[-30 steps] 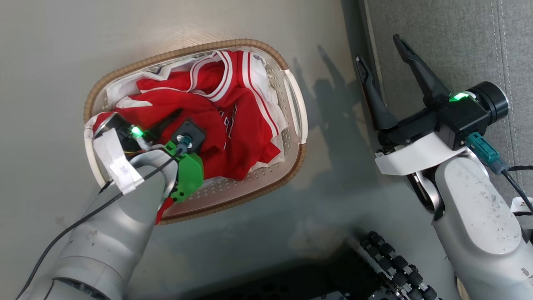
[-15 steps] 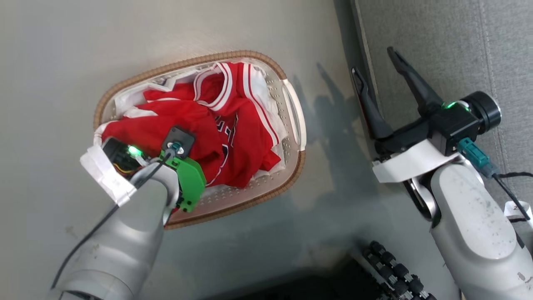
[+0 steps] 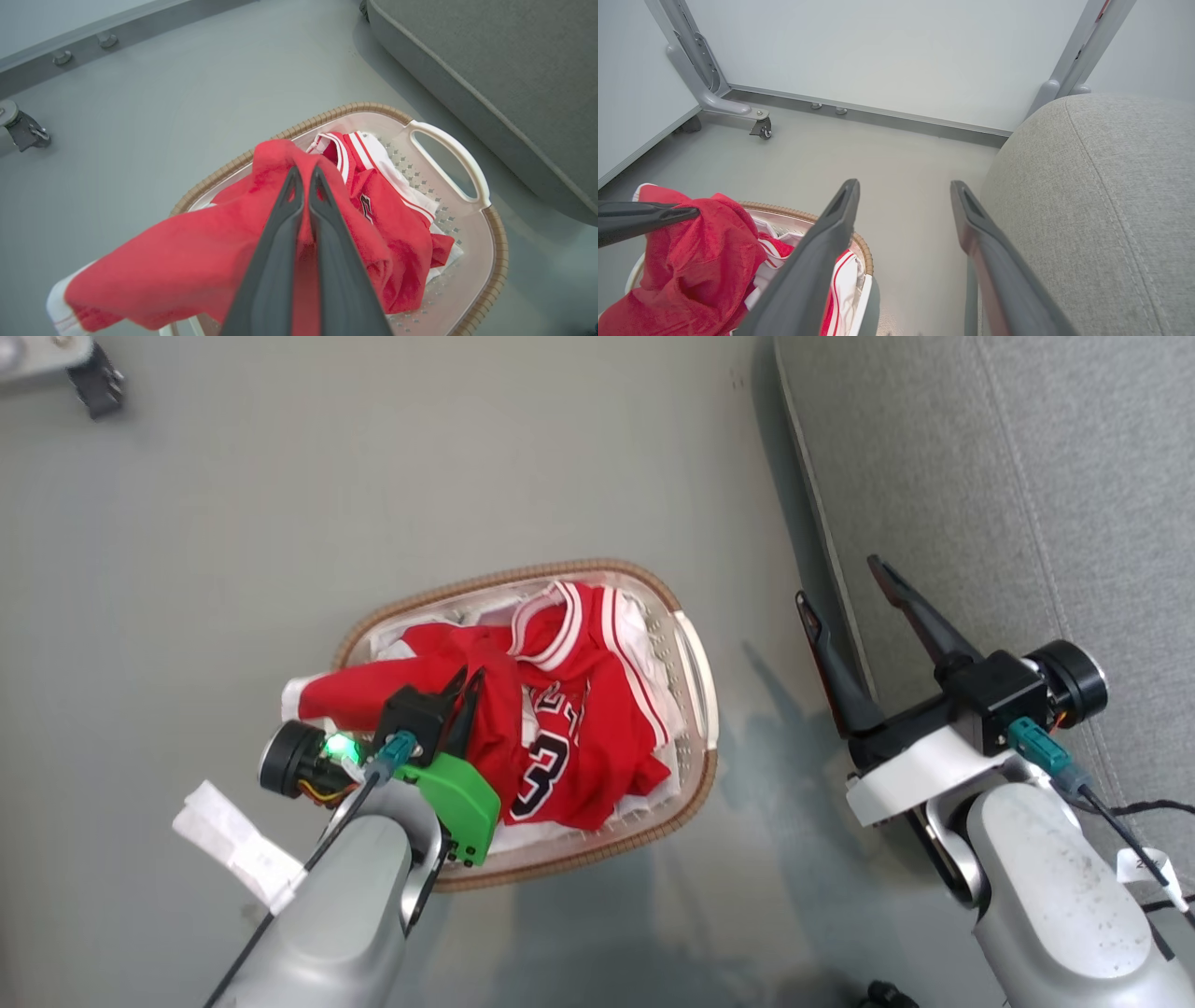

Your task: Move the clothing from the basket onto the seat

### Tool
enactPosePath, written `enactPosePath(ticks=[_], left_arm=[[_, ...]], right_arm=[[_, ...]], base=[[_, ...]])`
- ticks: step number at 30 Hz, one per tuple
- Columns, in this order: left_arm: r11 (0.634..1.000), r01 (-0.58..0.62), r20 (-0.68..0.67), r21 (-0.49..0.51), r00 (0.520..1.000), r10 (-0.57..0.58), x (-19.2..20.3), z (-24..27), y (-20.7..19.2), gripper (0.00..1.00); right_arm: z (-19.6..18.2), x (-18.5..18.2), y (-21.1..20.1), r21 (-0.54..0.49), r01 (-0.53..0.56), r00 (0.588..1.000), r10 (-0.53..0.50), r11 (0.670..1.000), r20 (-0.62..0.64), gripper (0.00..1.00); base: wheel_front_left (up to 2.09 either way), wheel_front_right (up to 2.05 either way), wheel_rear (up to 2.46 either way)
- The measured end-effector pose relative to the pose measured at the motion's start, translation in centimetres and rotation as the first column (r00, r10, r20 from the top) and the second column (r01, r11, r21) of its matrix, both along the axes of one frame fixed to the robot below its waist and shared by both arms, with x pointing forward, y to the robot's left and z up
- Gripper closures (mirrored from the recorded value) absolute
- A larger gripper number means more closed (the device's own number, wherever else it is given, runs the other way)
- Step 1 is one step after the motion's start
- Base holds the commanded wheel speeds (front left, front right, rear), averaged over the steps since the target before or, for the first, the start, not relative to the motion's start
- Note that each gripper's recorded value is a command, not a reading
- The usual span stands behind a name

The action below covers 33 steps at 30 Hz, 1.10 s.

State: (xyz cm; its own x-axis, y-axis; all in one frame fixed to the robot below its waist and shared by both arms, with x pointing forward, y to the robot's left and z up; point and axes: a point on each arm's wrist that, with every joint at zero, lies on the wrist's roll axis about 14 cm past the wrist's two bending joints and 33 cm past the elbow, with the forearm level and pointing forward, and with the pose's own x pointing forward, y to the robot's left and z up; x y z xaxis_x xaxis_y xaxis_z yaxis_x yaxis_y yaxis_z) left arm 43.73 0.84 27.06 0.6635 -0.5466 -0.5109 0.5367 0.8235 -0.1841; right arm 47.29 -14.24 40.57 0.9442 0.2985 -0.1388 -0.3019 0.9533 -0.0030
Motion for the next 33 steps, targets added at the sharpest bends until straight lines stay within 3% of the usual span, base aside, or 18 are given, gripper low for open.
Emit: enactPosePath(ticks=[7,15,26,33], left_arm=[[0.994,-0.082,0.17,-0.068,0.981,0.093,0.6,7.1,1.6,1.0],[0.973,-0.149,0.359,-0.178,0.911,0.205,1.2,15.8,3.5,1.0],[0.954,-0.078,0.59,-0.291,0.77,0.242,0.1,27.1,3.4,1.0],[0.95,-0.014,0.678,-0.31,0.697,0.232,-1.3,31.7,2.8,1.0]], right_arm=[[3.0,-2.1,1.8,0.043,-0.021,0.999,0.02,0.999,0.044,0.0],[6.1,-4.2,2.9,0.103,-0.016,0.995,0.006,0.995,0.096,0.0],[8.3,-7.4,4.7,0.123,-0.056,0.99,0.039,0.991,0.136,0.0],[9.5,-9.1,9.1,0.136,-0.184,0.973,0.16,0.973,0.169,0.0]], base=[[0.0,0.0,0.0],[0.0,0.0,0.0],[0.0,0.0,0.0],[0.0,0.0,0.0]])
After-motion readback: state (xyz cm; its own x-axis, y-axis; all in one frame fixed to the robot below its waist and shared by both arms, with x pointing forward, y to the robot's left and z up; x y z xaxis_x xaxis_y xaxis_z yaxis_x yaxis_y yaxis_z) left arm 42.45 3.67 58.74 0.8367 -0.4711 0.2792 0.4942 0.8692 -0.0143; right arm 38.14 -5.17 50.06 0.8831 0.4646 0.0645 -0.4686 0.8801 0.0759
